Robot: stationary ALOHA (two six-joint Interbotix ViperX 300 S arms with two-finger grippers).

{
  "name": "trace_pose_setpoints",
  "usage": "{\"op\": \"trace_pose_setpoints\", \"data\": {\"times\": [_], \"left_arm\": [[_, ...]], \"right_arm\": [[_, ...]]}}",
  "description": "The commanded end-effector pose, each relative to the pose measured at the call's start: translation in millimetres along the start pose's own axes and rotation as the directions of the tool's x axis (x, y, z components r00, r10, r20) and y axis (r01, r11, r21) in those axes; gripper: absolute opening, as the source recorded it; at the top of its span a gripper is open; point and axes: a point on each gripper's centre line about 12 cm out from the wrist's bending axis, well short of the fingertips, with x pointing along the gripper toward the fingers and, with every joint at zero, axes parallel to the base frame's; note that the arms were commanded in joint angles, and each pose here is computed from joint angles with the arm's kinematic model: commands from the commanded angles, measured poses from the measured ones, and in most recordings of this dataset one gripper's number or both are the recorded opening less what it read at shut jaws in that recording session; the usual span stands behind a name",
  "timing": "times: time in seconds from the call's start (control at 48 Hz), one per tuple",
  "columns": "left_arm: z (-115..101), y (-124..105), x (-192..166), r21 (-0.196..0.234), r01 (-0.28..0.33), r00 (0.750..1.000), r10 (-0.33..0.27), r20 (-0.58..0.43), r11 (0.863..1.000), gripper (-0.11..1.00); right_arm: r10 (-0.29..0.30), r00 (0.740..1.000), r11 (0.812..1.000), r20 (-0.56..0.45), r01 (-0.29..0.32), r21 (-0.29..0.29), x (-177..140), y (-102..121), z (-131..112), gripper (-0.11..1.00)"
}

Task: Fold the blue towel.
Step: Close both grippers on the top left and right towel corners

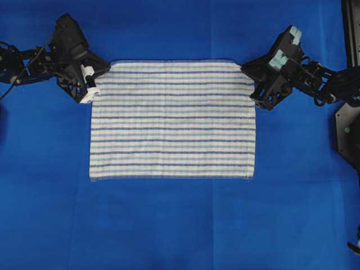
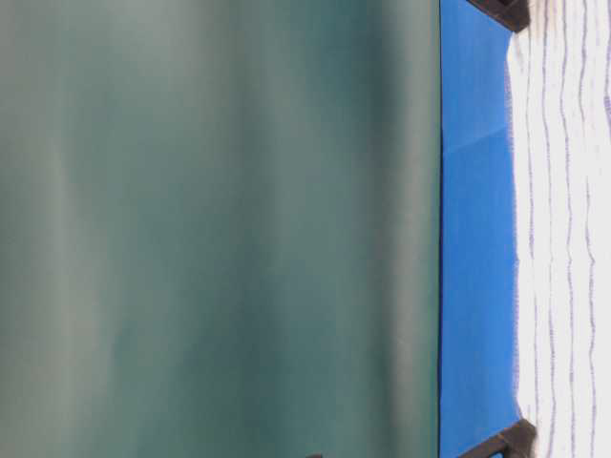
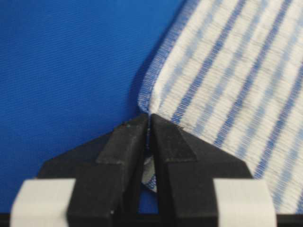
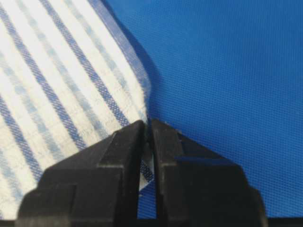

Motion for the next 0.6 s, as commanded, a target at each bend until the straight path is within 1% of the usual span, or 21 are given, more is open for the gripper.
{"op": "trace_pose_setpoints", "data": {"times": [0.0, 0.167, 0.334, 0.417, 0.584], "left_arm": [[17.7, -3.6, -7.6, 0.016, 0.011, 0.999, -0.011, 0.041, 1.0, 0.02], [34.2, -5.9, -25.8, 0.05, 0.015, 0.998, -0.018, 0.06, 0.999, 0.02], [52.3, -12.7, -48.3, 0.073, 0.032, 0.993, -0.04, 0.109, 0.997, 0.02], [54.6, -15.9, -54.4, 0.086, 0.041, 0.991, -0.051, 0.125, 0.995, 0.02], [54.2, -20.7, -54.5, 0.094, 0.054, 0.991, -0.065, 0.12, 0.994, 0.02]], "right_arm": [[0.019, 0.999, 1.0, 0.041, -0.019, 0.009, -7.7, 3.8, 13.5, -0.01], [0.047, 0.996, 0.999, 0.073, -0.048, 0.014, -22.4, 7.7, 28.9, -0.01], [0.08, 0.992, 0.997, 0.1, -0.082, 0.016, -40.1, 11.4, 41.1, -0.01], [0.091, 0.99, 0.995, 0.11, -0.093, 0.017, -46.1, 12.7, 44.5, -0.01], [0.1, 0.989, 0.995, 0.11, -0.102, 0.012, -48.2, 14.7, 43.6, -0.01]]}}
